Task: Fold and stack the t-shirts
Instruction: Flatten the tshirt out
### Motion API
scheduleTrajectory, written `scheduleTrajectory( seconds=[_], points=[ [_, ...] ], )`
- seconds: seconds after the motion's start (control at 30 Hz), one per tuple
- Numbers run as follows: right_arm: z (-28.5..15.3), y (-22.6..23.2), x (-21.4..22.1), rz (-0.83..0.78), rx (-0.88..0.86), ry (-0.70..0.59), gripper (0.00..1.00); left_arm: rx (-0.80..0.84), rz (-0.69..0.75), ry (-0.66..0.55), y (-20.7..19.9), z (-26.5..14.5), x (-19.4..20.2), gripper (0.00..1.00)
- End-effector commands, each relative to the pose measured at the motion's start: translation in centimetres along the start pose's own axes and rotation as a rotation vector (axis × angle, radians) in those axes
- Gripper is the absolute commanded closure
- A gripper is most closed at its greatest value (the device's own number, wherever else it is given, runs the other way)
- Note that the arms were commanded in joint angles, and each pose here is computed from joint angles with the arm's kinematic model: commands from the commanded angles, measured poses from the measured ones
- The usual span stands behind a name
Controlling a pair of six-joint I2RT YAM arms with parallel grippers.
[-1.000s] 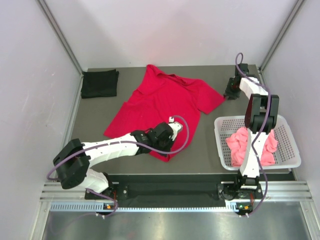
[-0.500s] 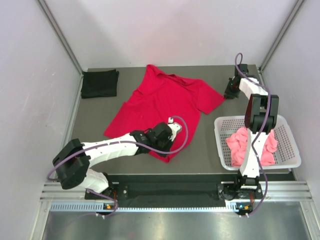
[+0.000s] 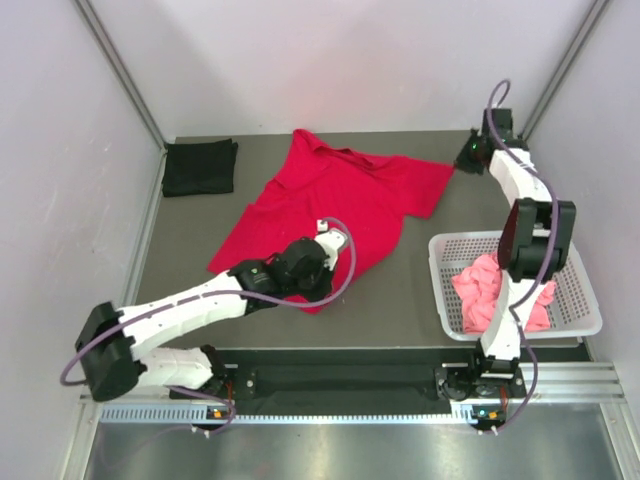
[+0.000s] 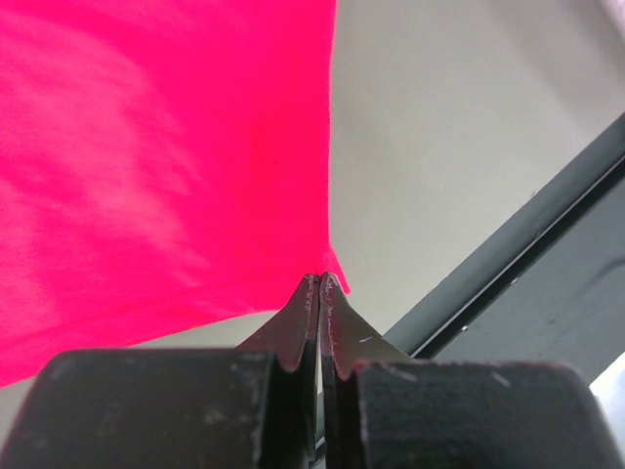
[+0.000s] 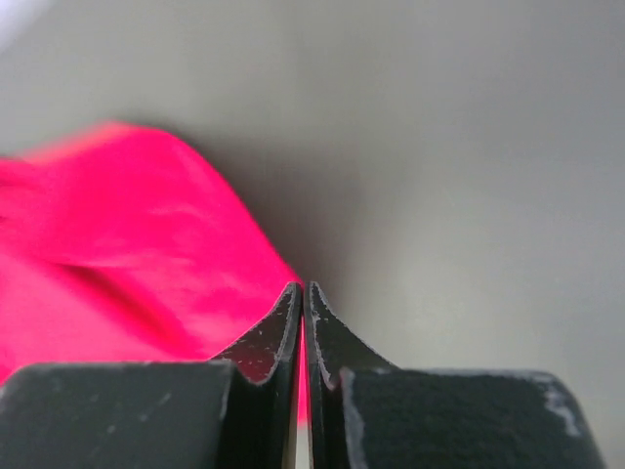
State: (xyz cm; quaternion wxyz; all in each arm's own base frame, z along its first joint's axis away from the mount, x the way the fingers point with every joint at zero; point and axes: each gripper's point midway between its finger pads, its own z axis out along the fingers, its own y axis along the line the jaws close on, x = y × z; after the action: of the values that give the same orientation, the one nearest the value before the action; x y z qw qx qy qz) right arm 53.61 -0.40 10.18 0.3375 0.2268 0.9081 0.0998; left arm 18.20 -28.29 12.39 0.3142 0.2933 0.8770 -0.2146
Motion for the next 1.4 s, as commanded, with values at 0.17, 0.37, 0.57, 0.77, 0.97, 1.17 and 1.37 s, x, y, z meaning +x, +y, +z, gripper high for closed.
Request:
scheduleTrajectory(
  seconds=[0.17, 0.37, 0.57, 0.77, 0.97, 1.17, 1.37],
  points=[
    [-22.5, 9.2, -20.2, 0.124, -0.384, -0.609, 1.00, -0.100, -0.070, -0.436, 1.6, -12.8, -10.6, 1.00],
    [-34.1, 10.2, -24.0, 0.194, -0.600, -0.799, 1.00, -0.145, -0.062, -0.640, 2.5, -22.2, -14.8, 1.00],
    [-43.5, 9.0, -26.0, 0.235, -0.721, -0.962, 1.00, -0.103, -0.037, -0.795, 1.7, -29.9, -18.2, 1.00],
    [-52.7, 8.6, -26.8, 0.251, -0.852, -1.095, 1.00, -0.050, -0.029, -0.958, 0.5, -36.2, -21.9, 1.00],
    [-53.5, 9.6, -28.2, 0.286, -0.973, -1.124, 1.00, -0.093, 0.018, -1.049, 0.4, -38.4, -25.1, 1.00],
    [-49.4, 12.6, -30.2, 0.302, -1.048, -1.084, 1.00, -0.255, 0.063, -1.078, 2.1, -37.9, -27.4, 1.00],
    [-41.6, 15.6, -31.5, 0.371, -1.090, -1.017, 1.00, -0.546, 0.066, -1.031, 6.1, -36.9, -27.5, 1.00]
  ],
)
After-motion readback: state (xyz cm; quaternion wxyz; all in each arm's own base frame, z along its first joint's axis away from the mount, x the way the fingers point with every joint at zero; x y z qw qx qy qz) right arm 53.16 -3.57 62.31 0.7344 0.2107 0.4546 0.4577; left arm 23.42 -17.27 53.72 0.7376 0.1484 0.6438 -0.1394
